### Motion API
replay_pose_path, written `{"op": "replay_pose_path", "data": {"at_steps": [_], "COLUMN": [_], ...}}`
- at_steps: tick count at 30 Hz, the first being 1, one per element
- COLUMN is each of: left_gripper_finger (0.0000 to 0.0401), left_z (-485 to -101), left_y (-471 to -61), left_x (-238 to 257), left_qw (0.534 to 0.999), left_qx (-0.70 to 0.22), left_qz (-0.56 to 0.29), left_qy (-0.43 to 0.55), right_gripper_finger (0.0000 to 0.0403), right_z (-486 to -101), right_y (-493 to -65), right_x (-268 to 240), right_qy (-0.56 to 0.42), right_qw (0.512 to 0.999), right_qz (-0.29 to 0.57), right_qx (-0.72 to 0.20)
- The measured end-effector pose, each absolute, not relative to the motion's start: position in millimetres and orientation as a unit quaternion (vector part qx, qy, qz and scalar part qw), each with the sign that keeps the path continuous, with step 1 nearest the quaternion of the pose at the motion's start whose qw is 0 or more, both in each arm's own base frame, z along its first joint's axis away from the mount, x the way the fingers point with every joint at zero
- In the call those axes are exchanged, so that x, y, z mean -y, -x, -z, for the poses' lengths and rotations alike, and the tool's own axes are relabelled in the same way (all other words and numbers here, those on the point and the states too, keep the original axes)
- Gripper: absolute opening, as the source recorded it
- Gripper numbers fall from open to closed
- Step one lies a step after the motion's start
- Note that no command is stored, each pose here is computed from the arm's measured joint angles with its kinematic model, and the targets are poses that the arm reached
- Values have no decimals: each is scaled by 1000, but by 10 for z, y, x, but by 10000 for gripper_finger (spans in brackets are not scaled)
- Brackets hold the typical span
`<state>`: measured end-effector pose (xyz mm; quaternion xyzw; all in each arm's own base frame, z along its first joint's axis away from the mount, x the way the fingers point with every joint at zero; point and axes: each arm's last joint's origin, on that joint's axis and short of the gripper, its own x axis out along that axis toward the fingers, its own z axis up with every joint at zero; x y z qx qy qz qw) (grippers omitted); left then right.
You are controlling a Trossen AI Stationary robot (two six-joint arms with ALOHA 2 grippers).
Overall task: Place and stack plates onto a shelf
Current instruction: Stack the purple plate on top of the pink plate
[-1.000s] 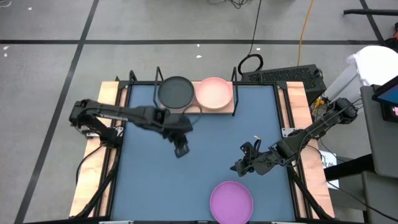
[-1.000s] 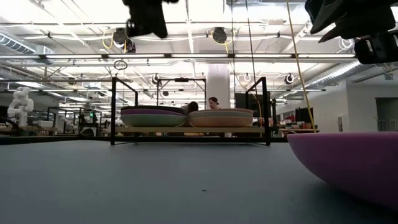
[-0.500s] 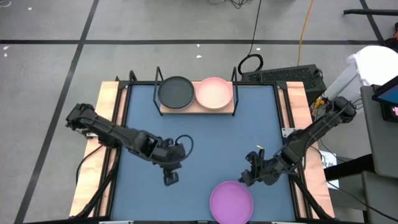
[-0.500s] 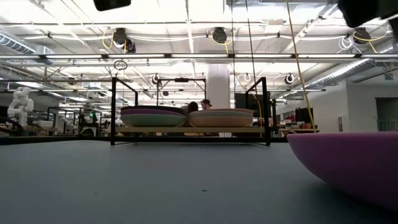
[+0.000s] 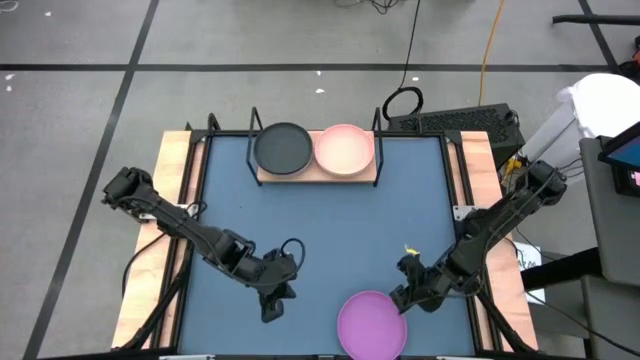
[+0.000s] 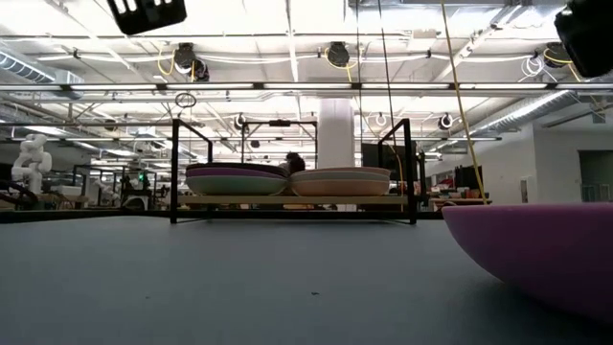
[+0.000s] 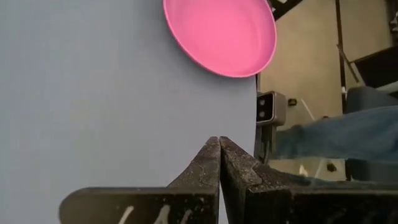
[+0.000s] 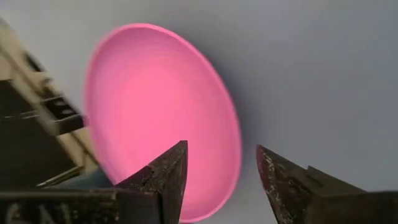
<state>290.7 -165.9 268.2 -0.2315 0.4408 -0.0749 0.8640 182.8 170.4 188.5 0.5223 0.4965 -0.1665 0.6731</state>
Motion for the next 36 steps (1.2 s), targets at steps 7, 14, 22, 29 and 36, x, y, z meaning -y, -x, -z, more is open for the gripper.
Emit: {"op": "replay_pose_path", "data": {"at_steps": [7, 14, 22, 29, 36], "left_gripper_finger": [1, 1, 1, 1, 1], "left_z": [-2707, -2708, -2696, -2677, -2659], "left_y": [-2886, -2893, -2882, -2885, -2917], "left_x": [1681, 1671, 1664, 1616, 1513], "left_qw": [882, 888, 888, 888, 885], "left_qx": [-422, -418, -424, -433, -442], "left_qz": [71, 76, 79, 80, 61], "left_qy": [198, 174, 158, 131, 132], "right_gripper_finger": [166, 148, 82, 8, 4], "right_z": [-1633, -1422, -1411, -1422, -1454], "right_y": [-1932, -1938, -1957, -1969, -2011], "right_x": [-1804, -1860, -1886, -1902, -1918], "right_qy": [-504, -475, -485, -498, -533], "right_qw": [674, 663, 661, 659, 661], "right_qz": [182, 199, 194, 192, 197], "right_qx": [-509, -544, -539, -531, -491]}}
